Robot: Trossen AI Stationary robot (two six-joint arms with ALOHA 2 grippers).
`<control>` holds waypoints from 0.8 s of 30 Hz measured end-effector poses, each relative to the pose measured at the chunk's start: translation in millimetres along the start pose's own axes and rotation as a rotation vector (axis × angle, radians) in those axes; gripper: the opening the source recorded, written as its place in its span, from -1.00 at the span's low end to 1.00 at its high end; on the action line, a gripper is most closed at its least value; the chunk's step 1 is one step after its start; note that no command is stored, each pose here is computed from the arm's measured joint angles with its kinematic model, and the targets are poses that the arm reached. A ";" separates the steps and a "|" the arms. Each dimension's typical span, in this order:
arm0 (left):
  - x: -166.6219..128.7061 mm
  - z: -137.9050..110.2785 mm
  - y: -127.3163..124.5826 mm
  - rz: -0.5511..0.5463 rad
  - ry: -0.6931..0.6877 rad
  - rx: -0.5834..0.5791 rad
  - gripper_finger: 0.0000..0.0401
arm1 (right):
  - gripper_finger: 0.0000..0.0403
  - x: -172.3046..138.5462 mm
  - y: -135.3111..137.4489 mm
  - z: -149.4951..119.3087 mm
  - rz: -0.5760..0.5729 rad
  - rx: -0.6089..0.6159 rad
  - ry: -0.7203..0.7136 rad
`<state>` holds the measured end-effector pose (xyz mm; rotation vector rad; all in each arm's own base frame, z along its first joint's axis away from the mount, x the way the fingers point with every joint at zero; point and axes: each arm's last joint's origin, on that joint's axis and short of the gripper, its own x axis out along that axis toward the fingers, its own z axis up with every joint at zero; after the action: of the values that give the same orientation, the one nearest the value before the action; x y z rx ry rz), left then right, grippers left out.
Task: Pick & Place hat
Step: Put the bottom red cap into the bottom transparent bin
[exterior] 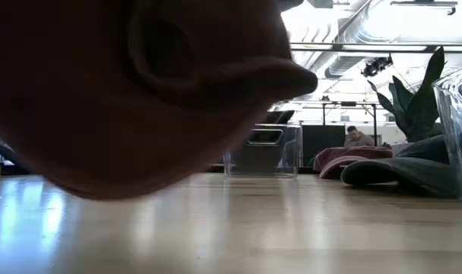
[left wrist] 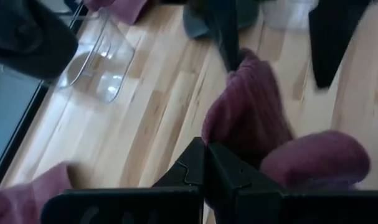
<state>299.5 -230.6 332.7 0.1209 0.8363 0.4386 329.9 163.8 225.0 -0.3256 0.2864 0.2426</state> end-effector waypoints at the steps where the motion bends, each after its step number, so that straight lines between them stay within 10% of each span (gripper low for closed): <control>1: 3.5 2.1 -2.8 -0.008 -0.010 0.007 -1.00 | 0.46 1.7 1.8 3.1 -0.038 0.002 0.039; 9: 12.7 11.2 -25.9 -0.125 -0.084 0.095 -1.00 | 0.23 15.0 -0.7 2.0 -0.262 0.024 0.145; 15: 18.7 13.8 -36.4 -0.171 -0.107 0.169 -0.94 | -0.48 18.1 -16.9 -2.4 -0.447 0.031 0.174; 19: 20.5 15.7 -35.2 -0.239 -0.064 0.175 -0.67 | -0.94 17.2 -29.1 -2.6 -0.512 0.043 0.182; 24: 18.6 8.5 -22.9 -0.242 0.066 0.163 -0.16 | -0.87 10.2 -43.7 -0.6 -0.499 0.168 0.182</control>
<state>324.3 -242.9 319.2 0.1541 0.9389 0.1474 351.4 125.3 233.4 -0.2435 0.3917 -0.3032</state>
